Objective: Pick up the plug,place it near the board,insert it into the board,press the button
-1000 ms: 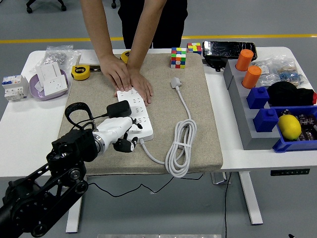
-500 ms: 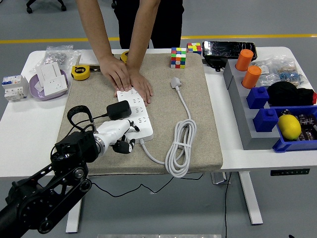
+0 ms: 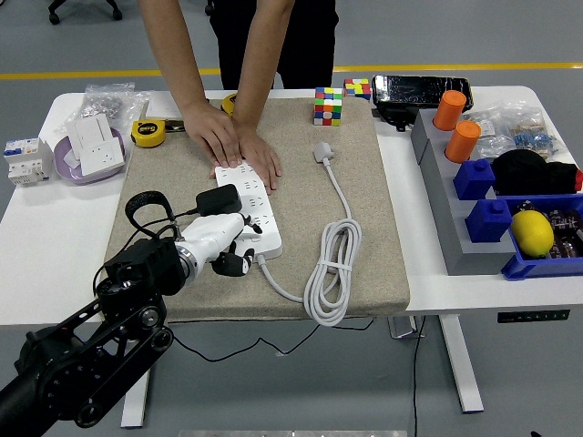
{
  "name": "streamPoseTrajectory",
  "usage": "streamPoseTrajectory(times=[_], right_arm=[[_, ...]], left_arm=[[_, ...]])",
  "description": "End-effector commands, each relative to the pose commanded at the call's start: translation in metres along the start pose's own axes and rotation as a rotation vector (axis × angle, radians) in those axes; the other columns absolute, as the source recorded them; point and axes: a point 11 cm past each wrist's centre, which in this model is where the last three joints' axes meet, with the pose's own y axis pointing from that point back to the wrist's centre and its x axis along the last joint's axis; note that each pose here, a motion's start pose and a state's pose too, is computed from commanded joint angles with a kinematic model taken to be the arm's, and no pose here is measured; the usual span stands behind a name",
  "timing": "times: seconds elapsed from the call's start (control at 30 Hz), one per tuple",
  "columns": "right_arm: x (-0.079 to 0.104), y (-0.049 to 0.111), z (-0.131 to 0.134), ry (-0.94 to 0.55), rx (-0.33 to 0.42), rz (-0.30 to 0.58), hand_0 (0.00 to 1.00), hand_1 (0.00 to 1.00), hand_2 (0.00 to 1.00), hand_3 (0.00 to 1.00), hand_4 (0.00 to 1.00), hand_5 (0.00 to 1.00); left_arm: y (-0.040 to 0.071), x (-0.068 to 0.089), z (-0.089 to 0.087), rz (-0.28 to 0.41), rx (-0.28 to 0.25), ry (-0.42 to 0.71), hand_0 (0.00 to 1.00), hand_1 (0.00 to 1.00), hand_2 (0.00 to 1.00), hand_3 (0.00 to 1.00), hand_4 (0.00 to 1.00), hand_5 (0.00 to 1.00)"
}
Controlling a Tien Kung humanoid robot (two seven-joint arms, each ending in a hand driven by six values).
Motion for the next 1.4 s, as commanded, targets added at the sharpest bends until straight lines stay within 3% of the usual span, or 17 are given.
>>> streamPoseTrajectory(times=[0.53, 0.77, 0.93, 0.97, 1.0, 1.13, 1.17, 1.33, 1.37, 1.4], right_arm=[[0.0, 0.0, -0.001, -0.005, 0.002, 0.001, 0.847, 0.757, 0.746, 0.78, 0.998, 0.876], [-0.001, 0.0, -0.002, -0.005, 0.004, -0.001, 0.847, 0.757, 0.746, 0.78, 0.998, 0.877], [0.0, 0.0, -0.001, -0.005, 0.003, 0.0, 0.847, 0.757, 0.746, 0.78, 0.998, 0.877], [0.0, 0.0, -0.001, -0.005, 0.002, 0.001, 0.848, 0.757, 0.745, 0.78, 0.998, 0.875], [0.0, 0.0, -0.001, -0.005, 0.002, 0.001, 0.848, 0.757, 0.745, 0.78, 0.998, 0.875], [-0.001, 0.0, -0.002, -0.004, 0.005, -0.001, 0.848, 0.757, 0.745, 0.78, 0.998, 0.875], [-0.001, 0.0, -0.002, -0.005, 0.005, -0.001, 0.848, 0.757, 0.746, 0.78, 0.998, 0.877], [-0.002, 0.0, 0.002, -0.002, -0.004, -0.002, 0.848, 0.757, 0.746, 0.78, 0.998, 0.877], [-0.002, 0.0, 0.003, -0.001, -0.006, -0.003, 0.848, 0.757, 0.745, 0.78, 0.998, 0.877], [-0.002, 0.0, 0.003, 0.0, -0.008, -0.003, 0.848, 0.757, 0.745, 0.78, 0.998, 0.877]], left_arm=[[-0.005, -0.011, -0.014, -0.059, 0.055, -0.027, 0.151, 0.031, 0.155, 0.77, 0.397, 0.126], [-0.006, -0.014, -0.014, -0.075, 0.052, -0.029, 0.152, 0.031, 0.154, 0.751, 0.387, 0.125], [-0.004, -0.004, -0.012, -0.023, 0.037, -0.021, 0.152, 0.031, 0.154, 0.751, 0.387, 0.125], [-0.003, -0.002, -0.012, -0.015, 0.035, -0.02, 0.155, 0.034, 0.154, 0.686, 0.385, 0.123], [-0.002, 0.0, -0.012, -0.007, 0.032, -0.016, 0.155, 0.034, 0.154, 0.686, 0.385, 0.123], [0.005, 0.009, -0.013, 0.03, 0.008, 0.019, 0.155, 0.034, 0.154, 0.686, 0.385, 0.123], [0.01, 0.014, -0.014, 0.057, -0.009, 0.043, 0.161, 0.037, 0.159, 0.626, 0.383, 0.117], [0.029, 0.038, -0.017, 0.21, -0.102, 0.182, 0.161, 0.037, 0.159, 0.626, 0.383, 0.117], [0.033, 0.042, -0.02, 0.243, -0.129, 0.24, 0.266, 0.204, 0.261, 0.578, 0.725, 0.301], [0.035, 0.043, -0.022, 0.268, -0.154, 0.293, 0.266, 0.204, 0.261, 0.578, 0.725, 0.301]])
